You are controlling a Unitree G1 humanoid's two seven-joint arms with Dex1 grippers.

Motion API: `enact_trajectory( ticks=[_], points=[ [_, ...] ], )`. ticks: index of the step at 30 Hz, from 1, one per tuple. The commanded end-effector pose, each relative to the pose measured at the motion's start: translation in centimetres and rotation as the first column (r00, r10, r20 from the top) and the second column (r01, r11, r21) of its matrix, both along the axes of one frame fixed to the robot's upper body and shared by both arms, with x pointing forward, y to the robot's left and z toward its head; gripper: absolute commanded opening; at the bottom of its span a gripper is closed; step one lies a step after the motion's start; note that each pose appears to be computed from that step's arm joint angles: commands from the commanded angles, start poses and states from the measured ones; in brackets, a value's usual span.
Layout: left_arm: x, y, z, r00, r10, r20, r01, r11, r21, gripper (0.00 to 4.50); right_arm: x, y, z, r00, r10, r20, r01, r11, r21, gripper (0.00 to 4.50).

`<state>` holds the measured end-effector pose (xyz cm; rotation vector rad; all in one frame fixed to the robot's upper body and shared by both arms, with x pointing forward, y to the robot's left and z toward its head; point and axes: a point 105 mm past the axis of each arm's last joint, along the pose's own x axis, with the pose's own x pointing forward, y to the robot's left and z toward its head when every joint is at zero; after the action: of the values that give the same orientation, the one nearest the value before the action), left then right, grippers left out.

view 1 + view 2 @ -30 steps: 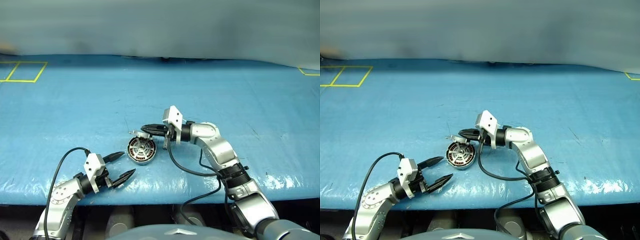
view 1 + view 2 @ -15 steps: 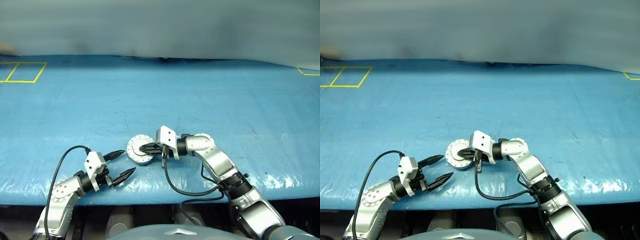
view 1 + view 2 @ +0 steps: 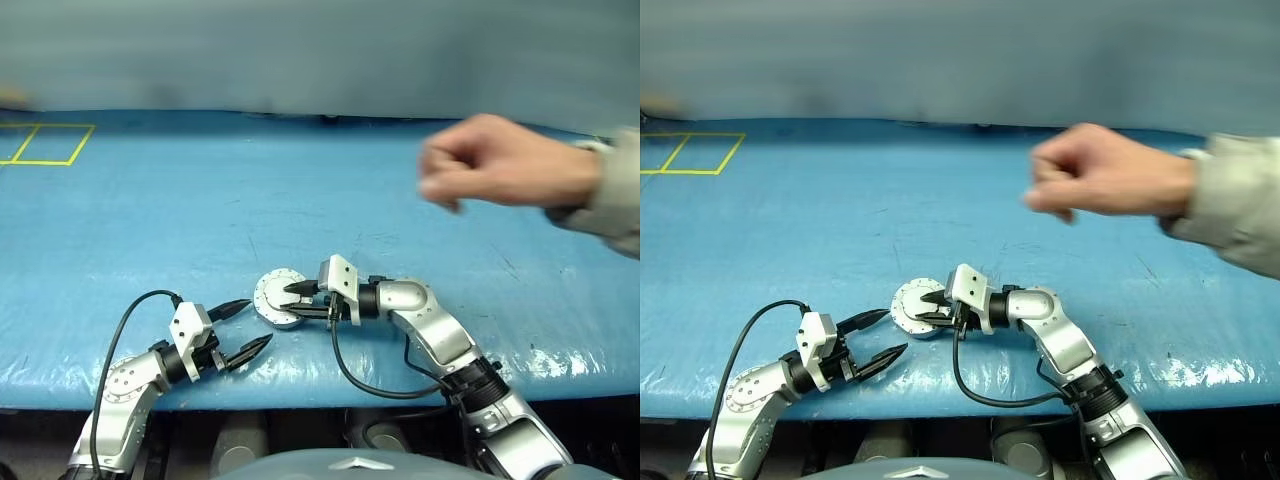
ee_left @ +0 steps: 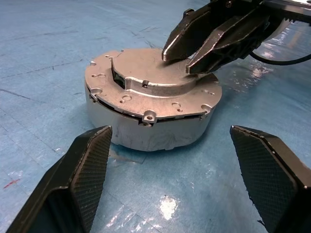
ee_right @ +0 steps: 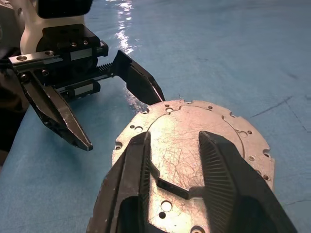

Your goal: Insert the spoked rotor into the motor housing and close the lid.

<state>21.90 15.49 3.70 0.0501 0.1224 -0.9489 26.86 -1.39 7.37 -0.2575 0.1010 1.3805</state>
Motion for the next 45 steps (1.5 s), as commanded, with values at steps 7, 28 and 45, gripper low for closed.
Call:
enact_trajectory(
  ticks=[7, 28, 45],
  points=[
    [0.3, -0.3, 0.2, 1.000, -0.010, 0.023, 0.010, 1.000, -0.014, 4.13, 0.5, -0.2, 2.3, 0.997, -0.041, 0.069, 0.036, 0.997, 0.074, 3.57],
    [0.5, -0.2, 0.2, 1.000, 0.000, 0.031, 0.001, 1.000, -0.013, 4.13, 1.3, -1.2, 2.9, 0.993, -0.109, 0.054, 0.102, 0.988, 0.112, 3.57],
    [0.2, -0.2, 0.0, 1.000, 0.009, 0.027, -0.008, 1.000, -0.012, 4.13, 1.8, -1.5, 3.0, 0.990, -0.130, 0.055, 0.123, 0.985, 0.118, 3.57]
  ],
)
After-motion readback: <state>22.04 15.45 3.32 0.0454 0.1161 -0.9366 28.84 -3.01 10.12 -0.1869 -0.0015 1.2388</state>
